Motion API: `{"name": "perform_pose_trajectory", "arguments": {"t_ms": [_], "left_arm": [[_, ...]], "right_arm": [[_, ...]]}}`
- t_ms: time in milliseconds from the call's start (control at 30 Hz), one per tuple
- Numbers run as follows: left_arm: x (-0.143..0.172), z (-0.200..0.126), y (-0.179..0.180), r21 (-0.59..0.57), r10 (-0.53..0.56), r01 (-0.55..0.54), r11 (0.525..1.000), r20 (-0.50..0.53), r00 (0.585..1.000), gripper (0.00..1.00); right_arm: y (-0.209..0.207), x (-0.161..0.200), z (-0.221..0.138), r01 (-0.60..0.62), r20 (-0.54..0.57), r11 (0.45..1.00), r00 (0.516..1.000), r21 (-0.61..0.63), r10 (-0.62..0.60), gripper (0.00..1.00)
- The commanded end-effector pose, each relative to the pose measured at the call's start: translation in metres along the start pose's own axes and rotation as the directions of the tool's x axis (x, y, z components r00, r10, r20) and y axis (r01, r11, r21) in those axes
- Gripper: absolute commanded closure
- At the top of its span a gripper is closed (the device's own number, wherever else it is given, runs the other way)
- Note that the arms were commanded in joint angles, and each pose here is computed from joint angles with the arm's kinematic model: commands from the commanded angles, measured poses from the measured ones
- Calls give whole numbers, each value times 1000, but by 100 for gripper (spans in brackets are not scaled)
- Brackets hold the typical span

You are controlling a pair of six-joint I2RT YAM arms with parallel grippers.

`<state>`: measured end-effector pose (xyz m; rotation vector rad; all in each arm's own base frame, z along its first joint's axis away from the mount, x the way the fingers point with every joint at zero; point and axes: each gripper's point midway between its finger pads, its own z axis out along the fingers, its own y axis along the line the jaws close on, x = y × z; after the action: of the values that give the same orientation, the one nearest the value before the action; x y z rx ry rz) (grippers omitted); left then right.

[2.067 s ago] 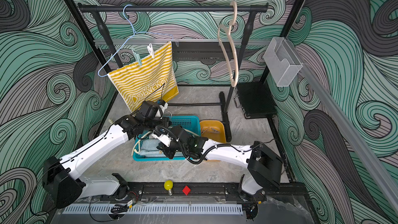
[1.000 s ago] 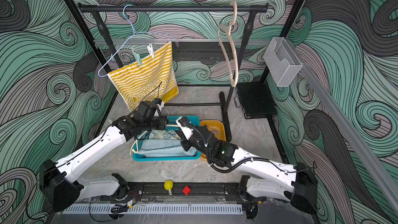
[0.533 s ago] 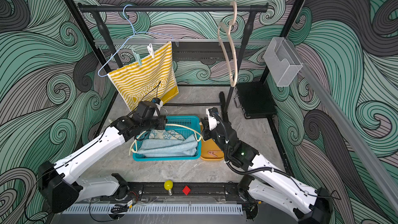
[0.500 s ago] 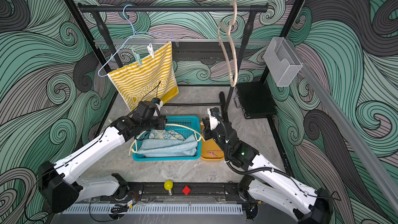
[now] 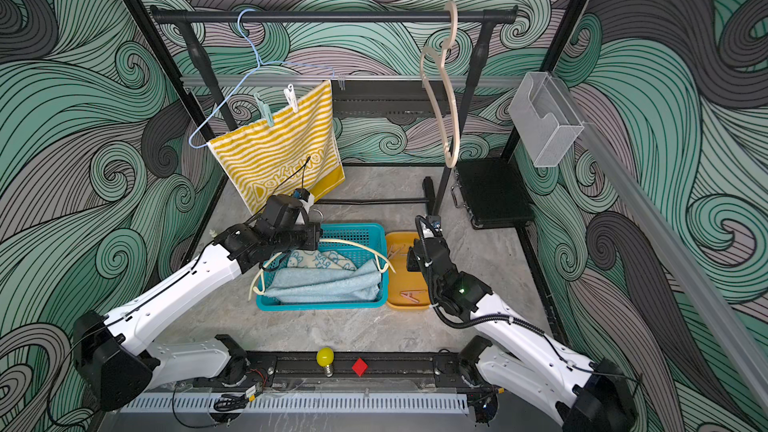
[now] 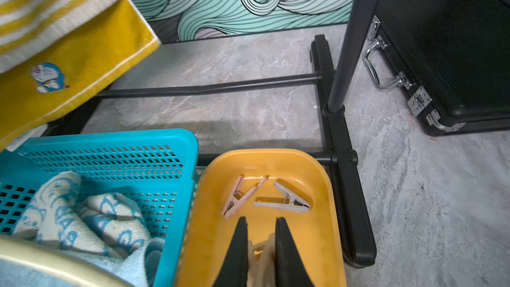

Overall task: Remove the clothespins securing towels to the hanger
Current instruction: Place the clothespin in the storage box.

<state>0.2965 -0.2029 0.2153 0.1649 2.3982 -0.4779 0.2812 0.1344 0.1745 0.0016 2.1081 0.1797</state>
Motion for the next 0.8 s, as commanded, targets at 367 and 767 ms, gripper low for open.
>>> {"name": "perform_pose_trajectory", "arguments": {"t_ms": [367,767], "left_arm": [[-14,-11,-7,14,-9,8,1000,42,999,100],[-11,-7,-5,5,-12,12,1000,35,999,100]], "right_arm": [[-13,38,35,-25,-134,993,990,114,40,100],[-6,53,54,-10,-216,993,976,118,35,100]]}}
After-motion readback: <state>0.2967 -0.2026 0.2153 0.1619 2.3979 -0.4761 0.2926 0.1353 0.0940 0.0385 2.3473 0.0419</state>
